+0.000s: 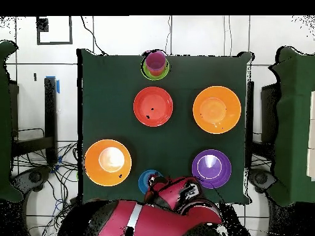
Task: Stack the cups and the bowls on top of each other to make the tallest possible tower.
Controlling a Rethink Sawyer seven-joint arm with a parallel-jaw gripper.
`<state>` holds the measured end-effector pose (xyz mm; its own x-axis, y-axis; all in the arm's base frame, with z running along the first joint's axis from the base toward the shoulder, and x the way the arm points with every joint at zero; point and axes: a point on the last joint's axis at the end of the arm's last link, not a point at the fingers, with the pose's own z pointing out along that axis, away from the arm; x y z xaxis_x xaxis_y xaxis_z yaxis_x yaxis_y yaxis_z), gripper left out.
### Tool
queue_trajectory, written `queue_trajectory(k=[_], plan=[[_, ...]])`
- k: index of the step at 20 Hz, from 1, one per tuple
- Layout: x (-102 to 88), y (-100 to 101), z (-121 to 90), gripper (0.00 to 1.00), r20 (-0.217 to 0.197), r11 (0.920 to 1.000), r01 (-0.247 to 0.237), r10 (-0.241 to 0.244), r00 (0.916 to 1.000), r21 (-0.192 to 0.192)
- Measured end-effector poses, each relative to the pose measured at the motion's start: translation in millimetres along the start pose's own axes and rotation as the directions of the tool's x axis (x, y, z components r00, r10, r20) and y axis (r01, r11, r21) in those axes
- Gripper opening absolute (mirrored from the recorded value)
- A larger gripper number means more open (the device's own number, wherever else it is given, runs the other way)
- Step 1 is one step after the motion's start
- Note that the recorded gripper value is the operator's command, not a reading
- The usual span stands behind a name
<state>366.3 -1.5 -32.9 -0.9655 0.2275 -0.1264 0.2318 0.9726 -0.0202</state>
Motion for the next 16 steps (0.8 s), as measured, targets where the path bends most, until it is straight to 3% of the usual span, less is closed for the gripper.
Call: queue_trajectory(k=[12, 13, 16], plan=[[-22.4, 2.3, -10.7, 1.0, 0.02, 0.9997, -0.024, 0.024, 0.9995, 0.003], [-24.2, 2.6, -11.3, 0.0, 0.022, 0.9997, -0.026, 0.026, 0.9994, 0.001], [-26.6, 3.2, -11.8, 0.0, 0.025, 0.9994, -0.033, 0.033, 0.9991, -0.006]])
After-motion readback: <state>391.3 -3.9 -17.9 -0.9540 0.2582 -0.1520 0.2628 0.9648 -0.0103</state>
